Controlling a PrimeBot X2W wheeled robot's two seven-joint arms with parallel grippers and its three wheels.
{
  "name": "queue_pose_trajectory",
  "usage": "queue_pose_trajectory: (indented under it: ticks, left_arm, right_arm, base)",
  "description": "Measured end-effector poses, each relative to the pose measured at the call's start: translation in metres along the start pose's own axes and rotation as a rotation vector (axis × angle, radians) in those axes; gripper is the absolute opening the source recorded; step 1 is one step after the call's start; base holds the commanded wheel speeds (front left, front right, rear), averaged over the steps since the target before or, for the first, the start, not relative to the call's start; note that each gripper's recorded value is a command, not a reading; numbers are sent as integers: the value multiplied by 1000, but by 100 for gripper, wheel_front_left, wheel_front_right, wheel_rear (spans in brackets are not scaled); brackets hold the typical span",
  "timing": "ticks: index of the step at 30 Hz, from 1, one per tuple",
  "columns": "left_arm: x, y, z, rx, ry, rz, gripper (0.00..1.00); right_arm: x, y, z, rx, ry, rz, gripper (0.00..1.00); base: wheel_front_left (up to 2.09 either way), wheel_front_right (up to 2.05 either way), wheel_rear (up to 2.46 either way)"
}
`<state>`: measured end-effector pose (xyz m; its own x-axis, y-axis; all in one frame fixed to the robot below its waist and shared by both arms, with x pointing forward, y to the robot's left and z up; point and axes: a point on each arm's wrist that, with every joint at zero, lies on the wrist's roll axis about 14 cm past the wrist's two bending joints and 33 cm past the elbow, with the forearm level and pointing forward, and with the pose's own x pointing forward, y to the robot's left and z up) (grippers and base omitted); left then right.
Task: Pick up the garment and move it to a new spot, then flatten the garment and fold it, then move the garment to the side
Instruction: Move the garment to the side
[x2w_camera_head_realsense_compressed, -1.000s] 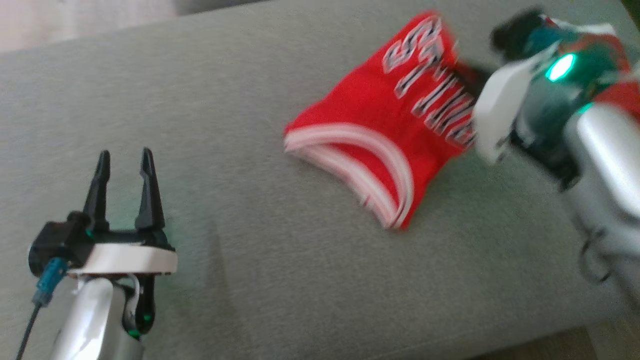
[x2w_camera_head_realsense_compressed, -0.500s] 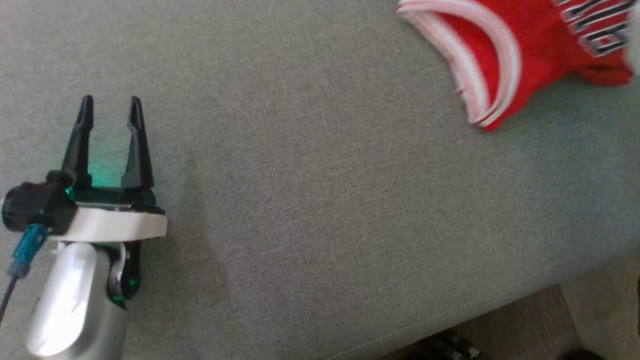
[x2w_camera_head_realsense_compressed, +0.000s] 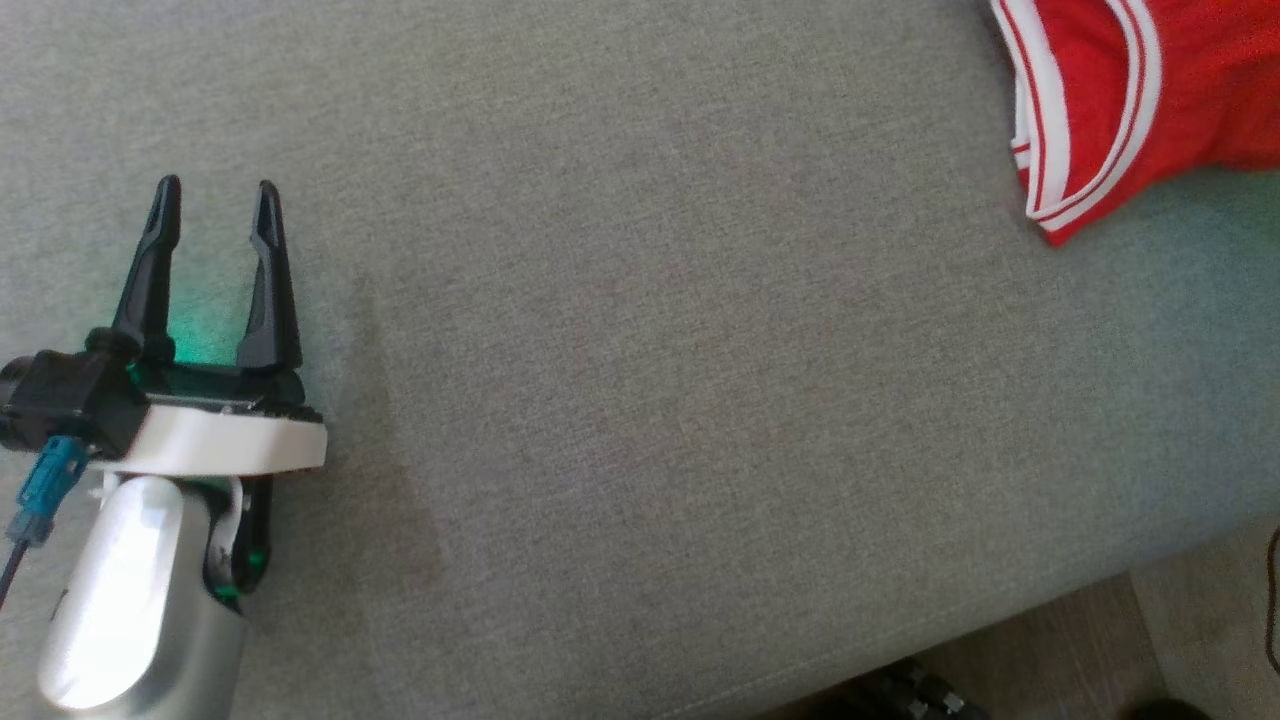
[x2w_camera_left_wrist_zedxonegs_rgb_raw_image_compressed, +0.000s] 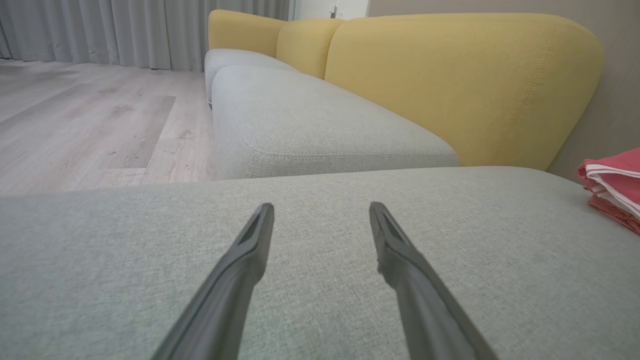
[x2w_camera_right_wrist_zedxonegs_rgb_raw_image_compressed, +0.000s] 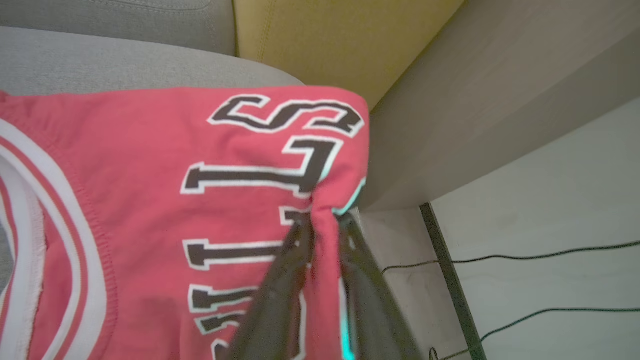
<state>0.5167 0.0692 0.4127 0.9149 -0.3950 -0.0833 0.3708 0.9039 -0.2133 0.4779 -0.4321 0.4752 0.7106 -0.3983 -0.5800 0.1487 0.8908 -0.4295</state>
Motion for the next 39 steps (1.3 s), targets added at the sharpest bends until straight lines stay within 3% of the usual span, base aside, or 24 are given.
queue_pose_trajectory:
  ticks: [4,7,12,18,26,39]
  left_arm:
    - [-3,-1,9,12,-13,1,100]
    - [-11,-3,21,26,-37,9,100]
    - [-36,-8,31,23,-50,38,100]
    - [-85,-8,34,0,-42,94,100]
    - [-146,6,39,1,-52,207,100]
    - [-193,26,33,-29,-58,325,100]
  right_arm:
    - [-4,8,6,-1,-62,-3,100]
    - [-18,23,32,16,-220,26,100]
    - [-52,65,48,127,-415,139,100]
    - [-113,129,28,281,-587,310,100]
    - [-174,190,-10,372,-618,460,100]
    - [-200,197,-13,428,-645,479,100]
  base:
    - [0,0,0]
    - [0,0,0]
    - [0,0,0]
    - [0,0,0]
    - [0,0,0]
    - [0,0,0]
